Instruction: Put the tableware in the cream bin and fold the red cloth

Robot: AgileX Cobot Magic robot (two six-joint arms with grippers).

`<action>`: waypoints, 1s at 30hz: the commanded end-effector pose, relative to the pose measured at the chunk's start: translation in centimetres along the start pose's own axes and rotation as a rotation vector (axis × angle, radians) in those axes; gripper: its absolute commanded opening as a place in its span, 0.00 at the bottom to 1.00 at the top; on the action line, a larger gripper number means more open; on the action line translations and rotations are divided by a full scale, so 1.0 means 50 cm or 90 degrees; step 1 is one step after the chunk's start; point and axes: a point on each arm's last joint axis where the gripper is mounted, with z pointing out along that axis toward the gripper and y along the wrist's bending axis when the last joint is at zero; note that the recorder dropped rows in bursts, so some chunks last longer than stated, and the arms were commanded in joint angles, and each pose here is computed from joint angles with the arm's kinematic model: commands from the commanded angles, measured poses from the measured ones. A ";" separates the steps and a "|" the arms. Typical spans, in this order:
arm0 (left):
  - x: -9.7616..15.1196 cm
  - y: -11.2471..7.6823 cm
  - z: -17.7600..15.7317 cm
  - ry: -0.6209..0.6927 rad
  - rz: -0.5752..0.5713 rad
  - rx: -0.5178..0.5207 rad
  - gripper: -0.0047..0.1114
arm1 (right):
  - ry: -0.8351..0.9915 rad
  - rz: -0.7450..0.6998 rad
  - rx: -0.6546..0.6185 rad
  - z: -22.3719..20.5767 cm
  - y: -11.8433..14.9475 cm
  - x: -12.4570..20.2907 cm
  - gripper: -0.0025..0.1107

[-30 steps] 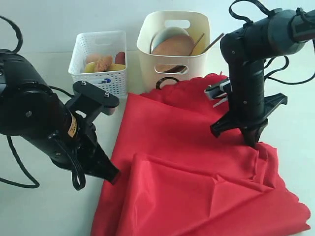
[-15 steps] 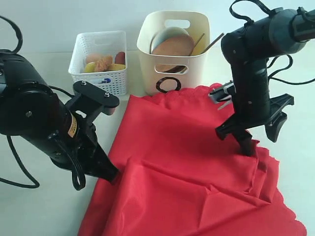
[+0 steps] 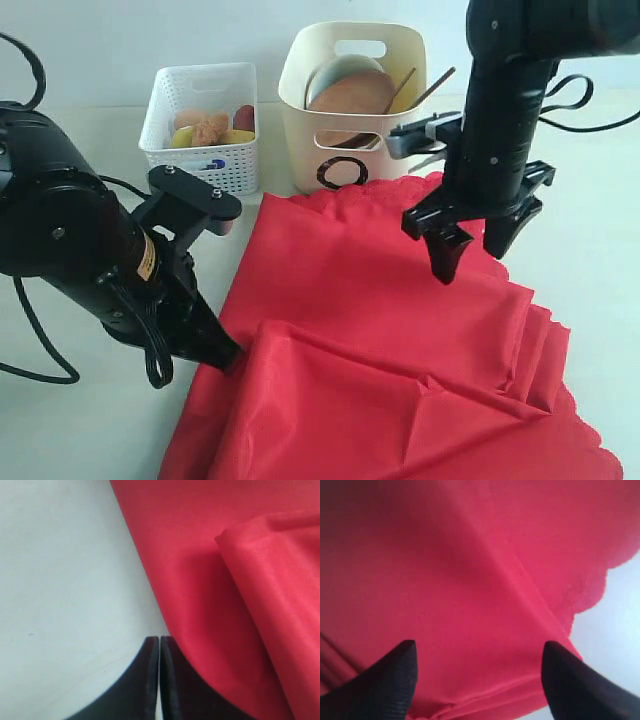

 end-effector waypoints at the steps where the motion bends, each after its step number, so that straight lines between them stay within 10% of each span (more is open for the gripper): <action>1: 0.001 0.001 -0.002 -0.010 -0.002 0.001 0.06 | 0.025 -0.033 -0.009 0.056 -0.005 -0.021 0.61; 18: 0.001 0.002 -0.002 -0.011 0.003 0.000 0.06 | -0.017 -0.062 0.030 0.083 -0.019 -0.046 0.59; 30: 0.001 0.002 -0.002 -0.011 0.005 0.000 0.06 | 0.036 -0.060 0.018 0.079 -0.016 -0.029 0.02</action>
